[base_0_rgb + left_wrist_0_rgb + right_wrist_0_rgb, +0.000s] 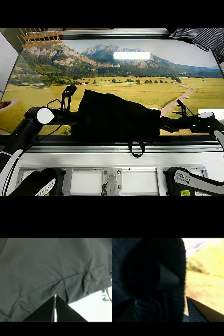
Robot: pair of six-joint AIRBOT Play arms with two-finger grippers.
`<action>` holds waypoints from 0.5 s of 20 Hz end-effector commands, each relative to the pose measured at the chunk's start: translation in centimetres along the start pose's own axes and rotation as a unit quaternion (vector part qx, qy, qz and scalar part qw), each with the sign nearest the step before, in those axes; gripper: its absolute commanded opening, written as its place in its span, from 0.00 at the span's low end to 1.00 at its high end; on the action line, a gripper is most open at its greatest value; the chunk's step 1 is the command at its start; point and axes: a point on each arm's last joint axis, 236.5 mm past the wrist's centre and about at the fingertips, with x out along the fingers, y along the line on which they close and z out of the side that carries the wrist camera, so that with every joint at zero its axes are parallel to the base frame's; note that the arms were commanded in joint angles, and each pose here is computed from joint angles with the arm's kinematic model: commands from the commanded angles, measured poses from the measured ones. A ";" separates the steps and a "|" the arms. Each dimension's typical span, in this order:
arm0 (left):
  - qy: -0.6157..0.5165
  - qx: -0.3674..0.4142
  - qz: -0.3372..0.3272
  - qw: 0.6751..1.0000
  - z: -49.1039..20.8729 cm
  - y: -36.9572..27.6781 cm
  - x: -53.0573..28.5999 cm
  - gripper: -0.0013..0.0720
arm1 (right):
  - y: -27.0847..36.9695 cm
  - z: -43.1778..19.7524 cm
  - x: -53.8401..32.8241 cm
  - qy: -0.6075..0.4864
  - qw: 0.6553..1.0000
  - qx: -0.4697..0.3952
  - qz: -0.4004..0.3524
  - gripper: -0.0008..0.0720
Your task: Fold the clothes and pants, and hang the long-sleeved shirts on hangers.
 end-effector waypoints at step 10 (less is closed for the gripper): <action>-0.005 -0.002 -0.001 1.000 0.2 -0.2 0.0 0.02 | 4.1 -0.3 3.7 0.019 0.999 -0.021 0.043 0.98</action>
